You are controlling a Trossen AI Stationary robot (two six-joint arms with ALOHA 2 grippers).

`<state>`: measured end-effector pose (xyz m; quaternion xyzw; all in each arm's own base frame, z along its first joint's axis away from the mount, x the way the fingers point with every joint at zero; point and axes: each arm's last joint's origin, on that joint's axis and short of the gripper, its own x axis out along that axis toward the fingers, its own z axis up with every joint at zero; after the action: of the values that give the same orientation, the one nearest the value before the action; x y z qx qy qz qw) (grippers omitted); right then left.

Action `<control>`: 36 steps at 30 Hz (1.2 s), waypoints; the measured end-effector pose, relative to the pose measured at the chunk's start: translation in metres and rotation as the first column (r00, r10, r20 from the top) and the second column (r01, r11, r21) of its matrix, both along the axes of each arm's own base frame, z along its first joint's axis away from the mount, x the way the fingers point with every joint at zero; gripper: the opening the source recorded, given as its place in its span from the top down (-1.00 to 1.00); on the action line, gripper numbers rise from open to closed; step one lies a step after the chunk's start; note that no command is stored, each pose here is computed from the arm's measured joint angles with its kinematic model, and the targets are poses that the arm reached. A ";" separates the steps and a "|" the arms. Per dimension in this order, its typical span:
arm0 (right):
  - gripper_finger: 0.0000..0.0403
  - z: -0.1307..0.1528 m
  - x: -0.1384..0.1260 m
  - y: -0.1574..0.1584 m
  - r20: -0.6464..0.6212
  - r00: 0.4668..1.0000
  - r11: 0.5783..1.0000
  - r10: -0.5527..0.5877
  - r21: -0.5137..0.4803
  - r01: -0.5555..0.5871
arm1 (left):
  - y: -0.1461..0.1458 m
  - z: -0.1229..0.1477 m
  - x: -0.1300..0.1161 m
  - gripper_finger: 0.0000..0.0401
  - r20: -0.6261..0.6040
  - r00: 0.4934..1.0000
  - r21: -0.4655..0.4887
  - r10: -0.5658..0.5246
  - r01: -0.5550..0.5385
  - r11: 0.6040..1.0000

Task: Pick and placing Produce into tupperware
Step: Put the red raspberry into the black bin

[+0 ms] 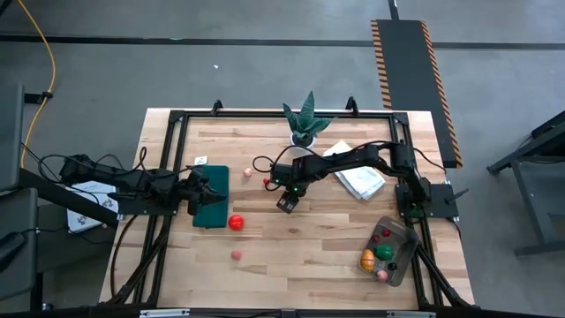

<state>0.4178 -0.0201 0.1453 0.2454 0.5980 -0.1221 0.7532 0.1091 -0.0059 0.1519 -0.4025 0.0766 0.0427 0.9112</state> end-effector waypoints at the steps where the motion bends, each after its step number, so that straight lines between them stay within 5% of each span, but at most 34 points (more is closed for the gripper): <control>1: 0.43 0.000 0.000 0.000 0.000 1.000 1.000 0.000 0.000 0.000 | 0.000 0.000 0.000 1.00 0.000 1.000 0.000 0.000 0.000 1.000; 10: 0.44 0.003 0.001 0.000 -0.006 1.000 1.000 0.000 0.002 0.000 | 0.000 0.000 0.000 1.00 0.000 1.000 0.000 0.000 0.000 1.000; 36: 0.44 0.074 0.016 -0.013 0.025 0.998 0.998 0.059 -0.024 -0.059 | 0.000 0.000 0.000 1.00 -0.001 1.000 0.011 -0.003 0.003 1.000</control>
<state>0.4341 -0.0331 0.2193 0.2204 0.5937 -0.1037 0.7669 0.1091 -0.0059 0.1519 -0.3972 0.0772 0.0420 0.9135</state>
